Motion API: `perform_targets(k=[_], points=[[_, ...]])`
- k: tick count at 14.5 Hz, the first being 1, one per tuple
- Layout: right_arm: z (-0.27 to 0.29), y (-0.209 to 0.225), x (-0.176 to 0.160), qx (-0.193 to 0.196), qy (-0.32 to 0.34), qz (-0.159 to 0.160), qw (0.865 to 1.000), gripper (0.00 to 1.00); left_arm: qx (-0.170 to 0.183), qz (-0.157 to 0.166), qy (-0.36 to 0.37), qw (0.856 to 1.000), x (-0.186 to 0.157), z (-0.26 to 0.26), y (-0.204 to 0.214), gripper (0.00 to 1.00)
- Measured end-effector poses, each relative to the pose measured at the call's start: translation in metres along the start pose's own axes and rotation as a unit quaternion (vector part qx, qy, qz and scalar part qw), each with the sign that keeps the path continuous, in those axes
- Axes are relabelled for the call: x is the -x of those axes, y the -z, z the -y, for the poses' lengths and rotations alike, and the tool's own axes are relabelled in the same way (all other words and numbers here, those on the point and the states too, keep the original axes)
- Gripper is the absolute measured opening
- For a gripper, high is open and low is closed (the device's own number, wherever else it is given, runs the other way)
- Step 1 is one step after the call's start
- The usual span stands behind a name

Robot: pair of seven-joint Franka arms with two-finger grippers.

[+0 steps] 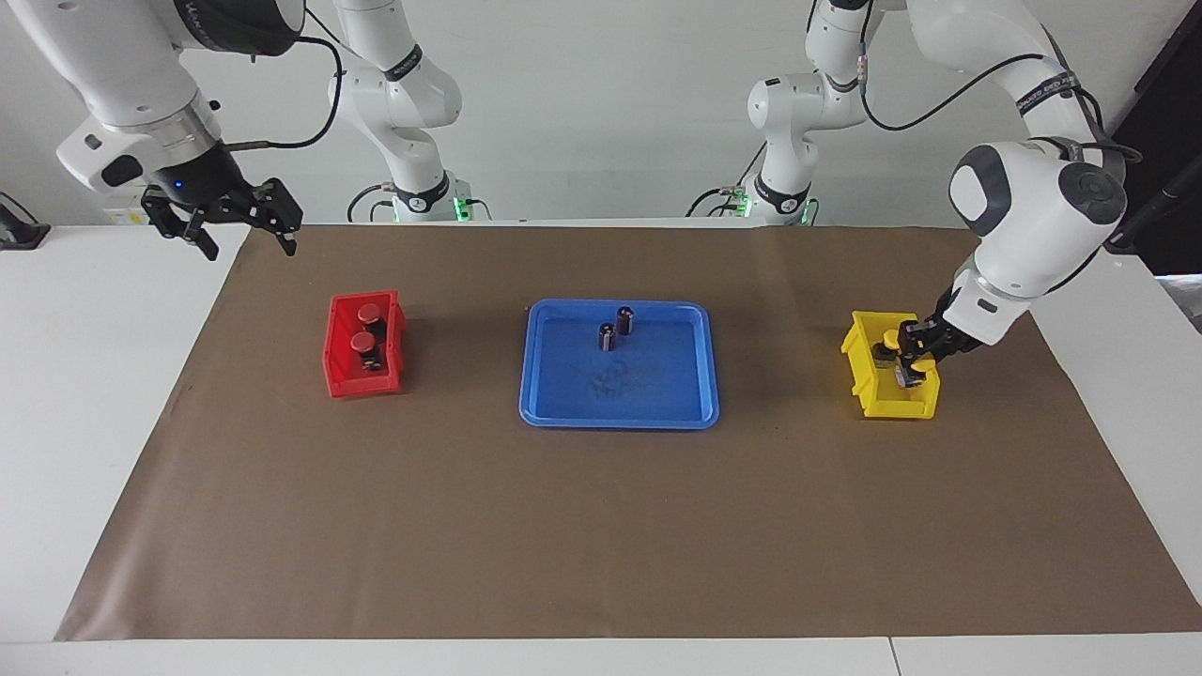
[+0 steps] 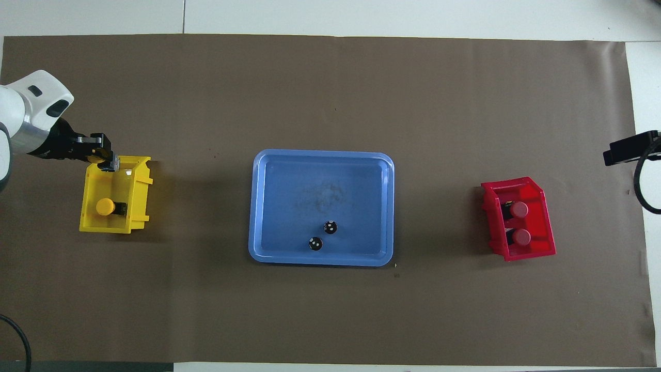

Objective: Sort red and yellow buttons by color

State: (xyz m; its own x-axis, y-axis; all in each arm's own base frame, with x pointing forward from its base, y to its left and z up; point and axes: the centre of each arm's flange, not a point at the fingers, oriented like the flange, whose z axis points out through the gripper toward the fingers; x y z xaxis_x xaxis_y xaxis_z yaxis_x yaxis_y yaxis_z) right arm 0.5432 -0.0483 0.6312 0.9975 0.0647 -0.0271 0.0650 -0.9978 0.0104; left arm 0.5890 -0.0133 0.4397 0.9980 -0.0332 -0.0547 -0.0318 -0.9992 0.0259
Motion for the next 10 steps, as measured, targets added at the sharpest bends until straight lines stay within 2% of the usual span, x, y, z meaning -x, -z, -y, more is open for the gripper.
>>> perform_targets(k=[10], points=[[0.001, -0.001, 0.001, -0.001, -0.002, 0.005, 1.000, 1.00, -0.001, 0.001, 0.004, 1.000, 0.008, 0.011, -0.035, 0.41]])
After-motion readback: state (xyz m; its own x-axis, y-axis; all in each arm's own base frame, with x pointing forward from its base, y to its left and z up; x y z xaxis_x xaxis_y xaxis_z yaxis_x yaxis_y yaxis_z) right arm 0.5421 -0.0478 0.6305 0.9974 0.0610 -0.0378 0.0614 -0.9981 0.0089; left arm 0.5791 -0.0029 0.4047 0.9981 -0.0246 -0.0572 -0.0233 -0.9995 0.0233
